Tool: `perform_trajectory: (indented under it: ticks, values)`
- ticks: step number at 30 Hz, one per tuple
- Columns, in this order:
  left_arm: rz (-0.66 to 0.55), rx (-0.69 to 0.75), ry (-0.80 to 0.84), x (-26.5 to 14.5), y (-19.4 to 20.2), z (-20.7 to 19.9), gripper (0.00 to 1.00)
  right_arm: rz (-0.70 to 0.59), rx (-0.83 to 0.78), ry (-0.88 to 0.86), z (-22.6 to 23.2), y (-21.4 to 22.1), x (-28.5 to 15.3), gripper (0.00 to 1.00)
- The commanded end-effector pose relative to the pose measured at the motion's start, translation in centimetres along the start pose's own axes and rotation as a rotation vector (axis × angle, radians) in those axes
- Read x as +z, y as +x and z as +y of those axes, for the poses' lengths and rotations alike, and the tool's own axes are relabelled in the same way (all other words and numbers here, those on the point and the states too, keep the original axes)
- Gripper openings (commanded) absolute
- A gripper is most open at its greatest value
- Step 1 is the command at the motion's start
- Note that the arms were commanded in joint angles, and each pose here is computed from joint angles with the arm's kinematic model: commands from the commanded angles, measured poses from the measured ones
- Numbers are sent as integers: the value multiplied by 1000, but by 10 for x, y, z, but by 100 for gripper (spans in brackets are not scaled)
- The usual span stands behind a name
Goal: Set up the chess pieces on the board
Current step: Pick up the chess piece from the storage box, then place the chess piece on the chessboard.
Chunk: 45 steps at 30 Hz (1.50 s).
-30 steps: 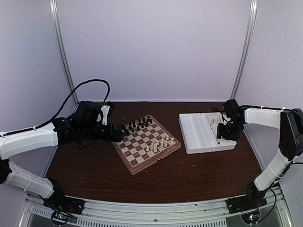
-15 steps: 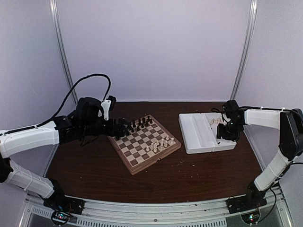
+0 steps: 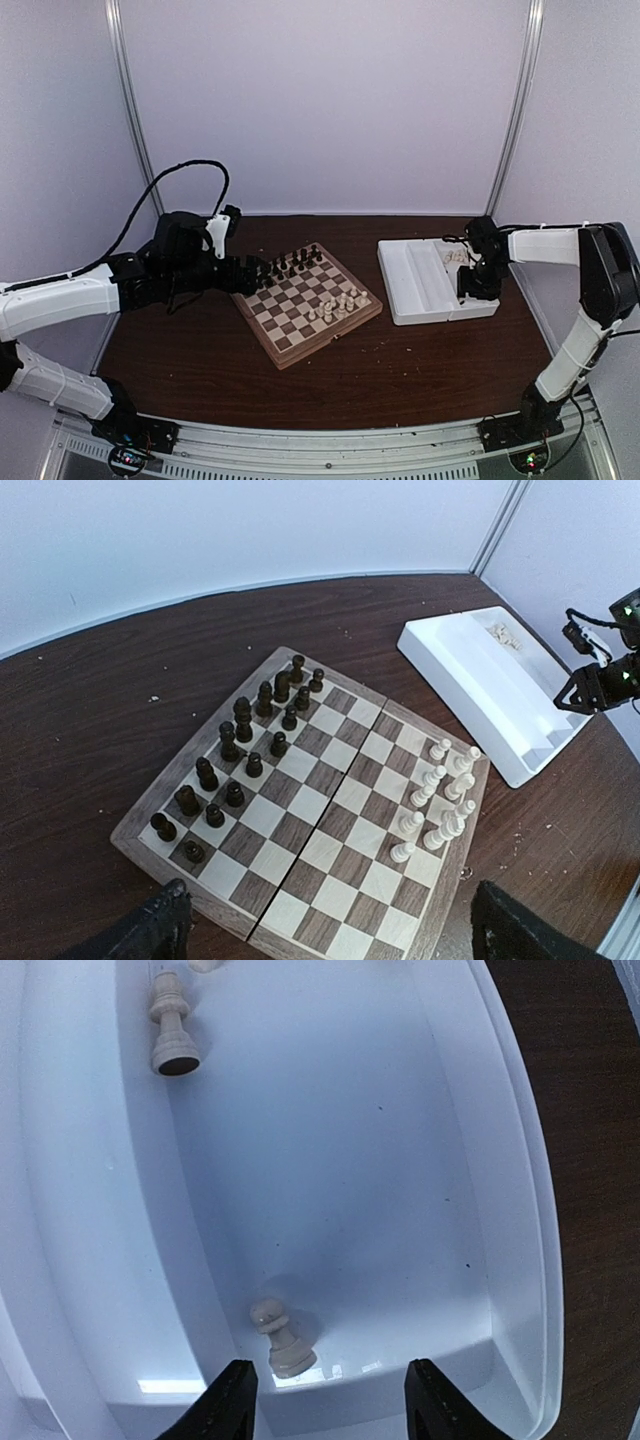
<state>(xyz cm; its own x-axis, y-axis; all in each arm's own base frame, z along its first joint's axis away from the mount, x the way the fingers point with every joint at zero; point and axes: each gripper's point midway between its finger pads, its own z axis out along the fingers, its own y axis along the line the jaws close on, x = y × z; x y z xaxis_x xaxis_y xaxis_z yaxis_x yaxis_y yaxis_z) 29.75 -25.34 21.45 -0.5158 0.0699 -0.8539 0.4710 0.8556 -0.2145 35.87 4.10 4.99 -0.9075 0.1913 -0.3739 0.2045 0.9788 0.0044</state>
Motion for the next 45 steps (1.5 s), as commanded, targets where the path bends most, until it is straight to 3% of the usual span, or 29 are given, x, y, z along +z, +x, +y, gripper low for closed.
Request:
perform_trajectory:
  ticks: [1,9,13,16,24,29,36,40,45]
  values:
    - [-105,26,10,-7,-29,-3,98,-8,-16,-19,6,-11,6,50]
    - [-83,37,-3,-1,-27,-2,98,94,-54,-32,12,6,30,40]
    - [-75,38,2,3,-27,-4,98,87,-52,-14,11,2,32,21]
    - [-71,39,5,4,-27,-5,98,42,-41,-13,10,-9,21,14]
    - [-65,33,6,5,-22,-4,98,-168,-19,-54,9,-42,-35,11]
    - [-47,27,24,9,-16,-6,98,-274,-68,-304,47,-52,-65,12]
    - [-39,15,105,14,-15,-21,98,-421,-248,-836,129,-34,-138,15]
    - [-40,-33,233,21,-21,-45,97,-464,-369,-1030,163,-14,-174,16]
    - [-16,-150,417,35,-32,-81,95,-513,-517,-1105,201,14,-200,20]
